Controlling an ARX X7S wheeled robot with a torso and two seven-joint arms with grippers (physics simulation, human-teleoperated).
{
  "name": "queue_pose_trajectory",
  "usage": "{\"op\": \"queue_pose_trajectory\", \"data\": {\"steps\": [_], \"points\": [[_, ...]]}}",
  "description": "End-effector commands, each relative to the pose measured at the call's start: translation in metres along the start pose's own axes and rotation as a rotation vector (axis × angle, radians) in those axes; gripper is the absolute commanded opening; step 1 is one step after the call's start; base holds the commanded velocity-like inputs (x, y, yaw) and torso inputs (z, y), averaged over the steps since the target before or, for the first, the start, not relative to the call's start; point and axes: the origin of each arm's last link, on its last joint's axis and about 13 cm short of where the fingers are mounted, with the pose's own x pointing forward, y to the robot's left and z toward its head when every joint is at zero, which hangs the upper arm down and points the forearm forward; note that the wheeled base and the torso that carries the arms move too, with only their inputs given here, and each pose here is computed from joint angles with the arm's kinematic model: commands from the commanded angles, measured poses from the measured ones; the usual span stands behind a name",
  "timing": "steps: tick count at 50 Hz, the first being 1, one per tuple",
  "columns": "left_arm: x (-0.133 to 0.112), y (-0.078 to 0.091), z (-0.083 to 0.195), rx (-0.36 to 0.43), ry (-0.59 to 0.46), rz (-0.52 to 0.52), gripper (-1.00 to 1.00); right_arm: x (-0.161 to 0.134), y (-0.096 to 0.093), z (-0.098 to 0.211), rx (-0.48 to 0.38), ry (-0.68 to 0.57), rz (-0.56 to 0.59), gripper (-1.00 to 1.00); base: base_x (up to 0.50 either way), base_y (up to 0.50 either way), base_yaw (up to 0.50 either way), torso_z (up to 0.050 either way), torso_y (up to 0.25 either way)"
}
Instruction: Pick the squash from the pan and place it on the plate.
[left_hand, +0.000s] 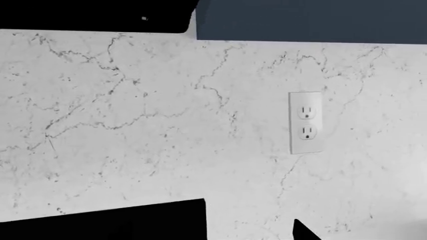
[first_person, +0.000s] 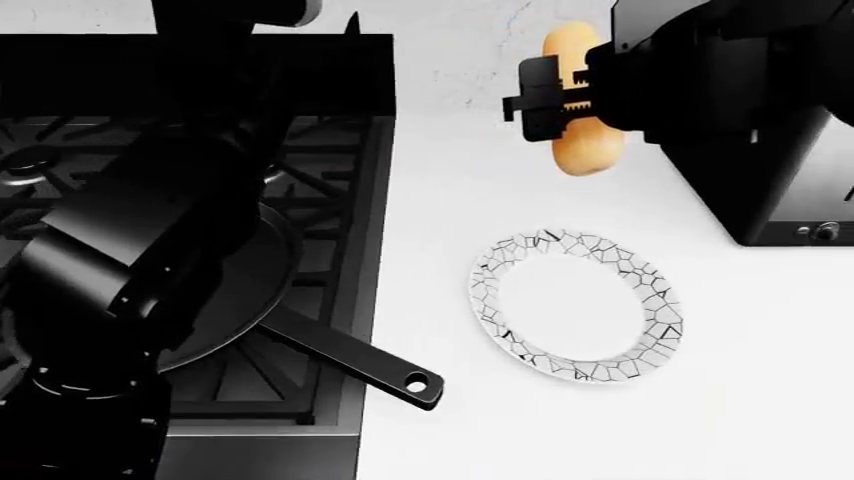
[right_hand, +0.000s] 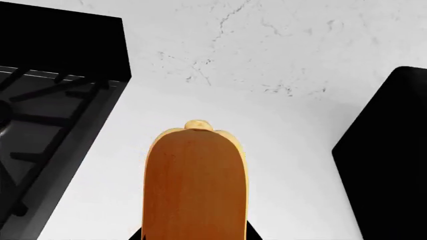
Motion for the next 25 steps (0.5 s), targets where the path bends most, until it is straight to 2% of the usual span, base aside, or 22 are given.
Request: {"op": "queue_pose_trajectory", "data": {"steps": [1,25], "points": [[-0.0004,-0.0003,-0.0008,-0.002,0.001,0.0,1.0,-0.002,-0.0016,0.0035,-0.008,-0.027,-0.01,-1.0,0.0,-0.21,0.0,0.0,0.0],[-0.0027,0.0003,-0.0001,-0.003,0.001,0.0,1.0,-0.0021,0.0002,0.0028,-0.015,-0.017,0.011,-1.0,0.0,-0.19,0.0,0.0,0.001]]}}
